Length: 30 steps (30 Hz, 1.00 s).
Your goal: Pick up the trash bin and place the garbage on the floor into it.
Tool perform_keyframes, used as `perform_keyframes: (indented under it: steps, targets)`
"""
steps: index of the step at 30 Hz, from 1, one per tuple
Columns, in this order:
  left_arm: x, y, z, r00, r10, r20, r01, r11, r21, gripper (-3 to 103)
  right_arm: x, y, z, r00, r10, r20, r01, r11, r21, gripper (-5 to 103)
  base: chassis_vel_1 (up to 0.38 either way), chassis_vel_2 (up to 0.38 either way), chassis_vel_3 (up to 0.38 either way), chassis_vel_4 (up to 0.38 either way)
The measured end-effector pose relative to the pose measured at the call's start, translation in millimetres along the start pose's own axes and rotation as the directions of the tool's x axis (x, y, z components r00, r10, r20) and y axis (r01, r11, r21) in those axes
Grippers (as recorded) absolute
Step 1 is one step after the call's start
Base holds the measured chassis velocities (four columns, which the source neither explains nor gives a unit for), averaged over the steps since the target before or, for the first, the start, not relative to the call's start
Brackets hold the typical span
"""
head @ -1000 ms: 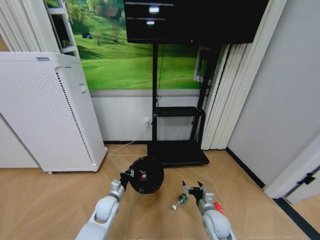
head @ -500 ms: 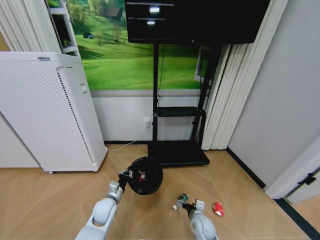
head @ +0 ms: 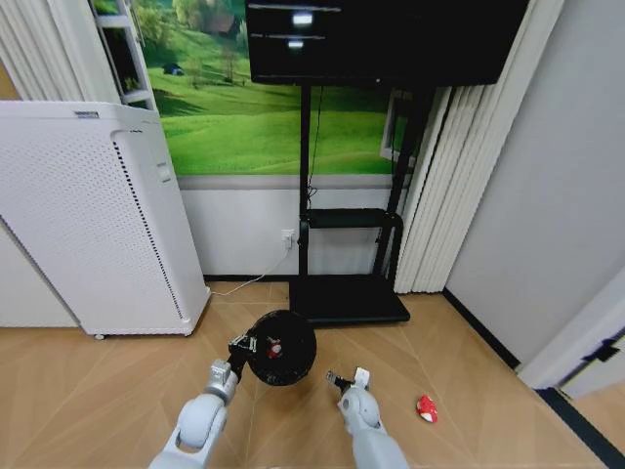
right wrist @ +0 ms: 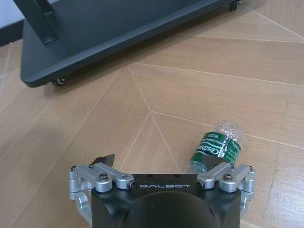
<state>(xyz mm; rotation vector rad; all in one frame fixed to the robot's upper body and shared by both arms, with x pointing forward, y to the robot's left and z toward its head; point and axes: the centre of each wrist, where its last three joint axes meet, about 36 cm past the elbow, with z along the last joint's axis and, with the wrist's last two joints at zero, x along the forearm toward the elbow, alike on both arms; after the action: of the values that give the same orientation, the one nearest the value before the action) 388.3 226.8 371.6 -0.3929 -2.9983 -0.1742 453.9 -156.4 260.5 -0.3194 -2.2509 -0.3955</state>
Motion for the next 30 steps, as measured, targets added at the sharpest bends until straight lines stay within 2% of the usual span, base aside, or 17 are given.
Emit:
perform_keyframes:
  steps: [10,20,28,30]
  targets:
    - [6,2.6,-4,1.0,-0.011,0.002,0.011,1.0,-0.006,4,-32,0,6,0.996,0.059,-0.06,-0.059,0.998,0.013,100,0.0,0.0,0.0,0.0]
    - [13,7.7,-6,1.0,-0.02,0.0,0.02,1.0,-0.012,4,-51,-8,20,0.991,0.114,-0.074,-0.112,0.993,0.036,100,0.0,0.0,0.0,0.0]
    - [17,6.8,-5,1.0,-0.02,-0.004,0.02,1.0,-0.01,4,-36,-6,18,0.995,0.095,-0.043,-0.094,0.995,0.03,100,0.0,0.0,0.0,0.0]
    - [18,5.6,-5,1.0,-0.018,-0.004,0.018,1.0,-0.01,4,-19,-3,13,0.998,0.069,-0.014,-0.068,0.997,0.027,100,0.0,0.0,0.0,0.0]
